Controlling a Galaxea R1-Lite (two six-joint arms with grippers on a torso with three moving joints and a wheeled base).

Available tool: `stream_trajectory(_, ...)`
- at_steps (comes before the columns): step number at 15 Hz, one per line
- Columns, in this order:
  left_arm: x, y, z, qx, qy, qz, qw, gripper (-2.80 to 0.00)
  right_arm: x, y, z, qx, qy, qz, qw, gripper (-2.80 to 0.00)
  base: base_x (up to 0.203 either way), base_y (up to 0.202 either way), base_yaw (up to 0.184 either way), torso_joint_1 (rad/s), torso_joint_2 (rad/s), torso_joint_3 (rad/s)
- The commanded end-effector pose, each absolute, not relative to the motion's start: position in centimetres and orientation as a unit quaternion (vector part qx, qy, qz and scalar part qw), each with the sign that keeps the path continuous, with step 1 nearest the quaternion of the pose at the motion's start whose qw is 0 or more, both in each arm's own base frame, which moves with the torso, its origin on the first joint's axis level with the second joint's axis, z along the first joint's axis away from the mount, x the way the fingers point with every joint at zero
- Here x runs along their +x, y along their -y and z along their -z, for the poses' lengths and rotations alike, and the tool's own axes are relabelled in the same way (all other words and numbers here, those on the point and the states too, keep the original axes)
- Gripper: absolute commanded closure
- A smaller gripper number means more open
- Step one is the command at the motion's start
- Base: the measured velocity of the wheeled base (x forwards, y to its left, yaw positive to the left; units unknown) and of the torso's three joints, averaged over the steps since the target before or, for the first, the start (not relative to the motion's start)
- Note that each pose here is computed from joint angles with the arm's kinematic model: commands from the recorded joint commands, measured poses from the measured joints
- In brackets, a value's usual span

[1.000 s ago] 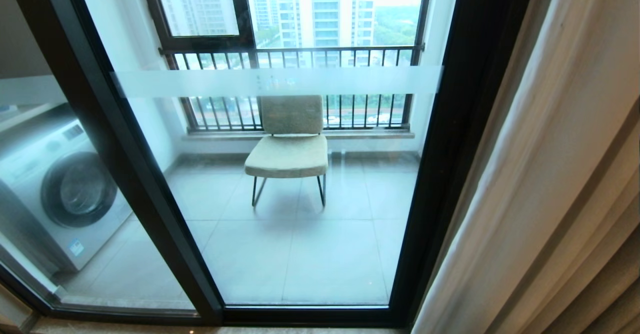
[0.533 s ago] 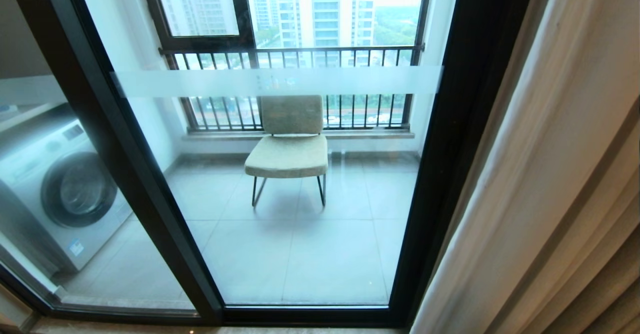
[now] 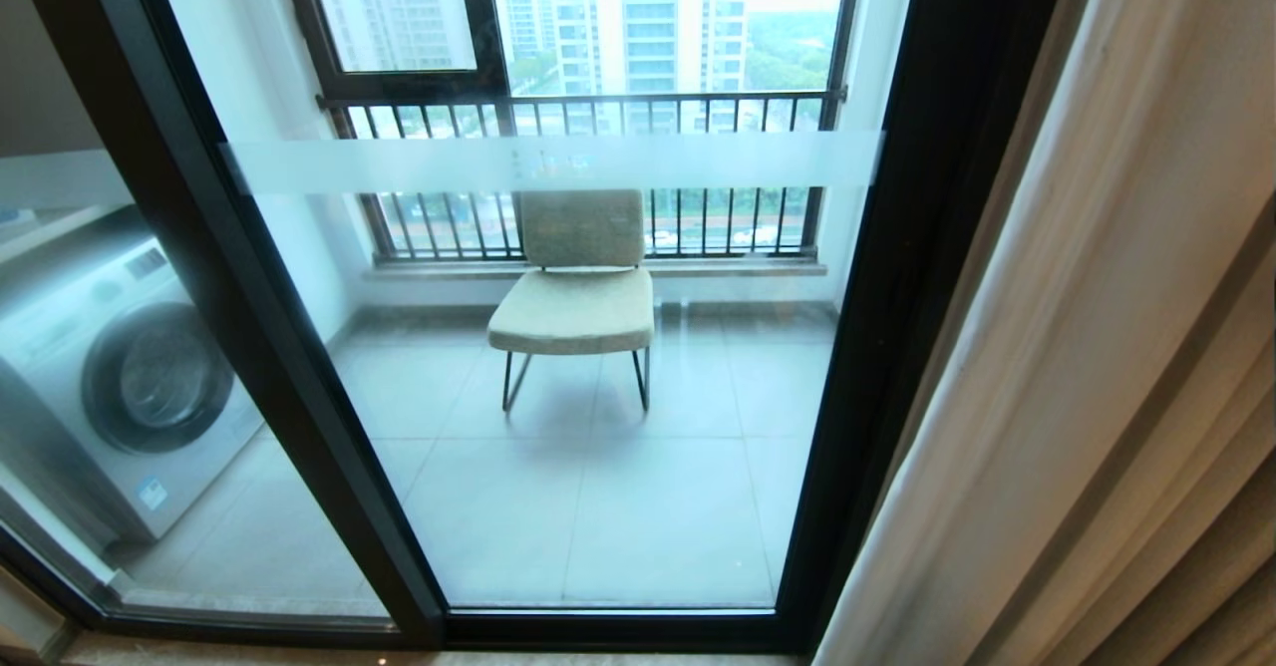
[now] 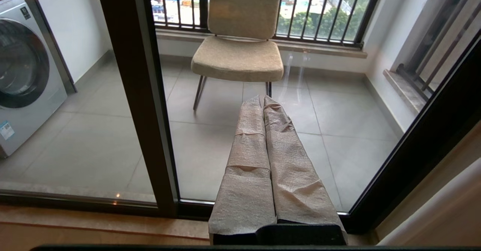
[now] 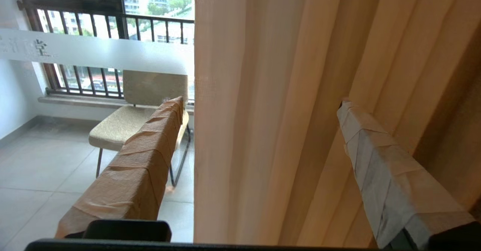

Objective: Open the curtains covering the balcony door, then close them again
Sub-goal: Close the inner curtains on both sides

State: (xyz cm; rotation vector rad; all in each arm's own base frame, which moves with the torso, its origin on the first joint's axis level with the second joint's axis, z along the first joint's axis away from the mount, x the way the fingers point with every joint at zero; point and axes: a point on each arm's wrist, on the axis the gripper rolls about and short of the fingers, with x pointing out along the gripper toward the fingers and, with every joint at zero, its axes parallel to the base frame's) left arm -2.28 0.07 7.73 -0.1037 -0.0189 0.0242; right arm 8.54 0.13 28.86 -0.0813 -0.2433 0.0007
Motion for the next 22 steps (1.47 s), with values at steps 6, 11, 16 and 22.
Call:
stream_trajectory(6, -2.3, -0.1, -7.7, -0.052, 0.01, -0.013, 0.998, 0.0, 17.5, 0.6, -29.2, -0.021, 0.067, 0.022, 0.997, -2.8, 0.0, 0.0, 0.0, 0.0, 0.0, 0.0)
stream_trajectory(11, -2.3, -0.1, -7.7, -0.052, 0.01, -0.013, 0.999, 0.0, 22.9, 3.1, -29.7, -0.021, 0.069, 0.069, 0.995, -2.8, 0.0, 0.0, 0.0, 0.0, 0.0, 0.0)
stream_trajectory(16, -2.3, -0.1, -7.7, -0.052, 0.01, -0.013, 0.999, 0.0, 26.1, 4.5, -30.1, -0.008, 0.076, 0.085, 0.993, -2.8, 0.0, 0.0, 0.0, 0.0, 0.0, 0.0)
stream_trajectory(22, -2.3, -0.1, -7.7, -0.052, 0.01, -0.013, 0.998, 0.0, 28.0, 4.8, -29.6, -0.007, 0.079, 0.084, 0.993, -2.8, 0.0, 0.0, 0.0, 0.0, 0.0, 0.0)
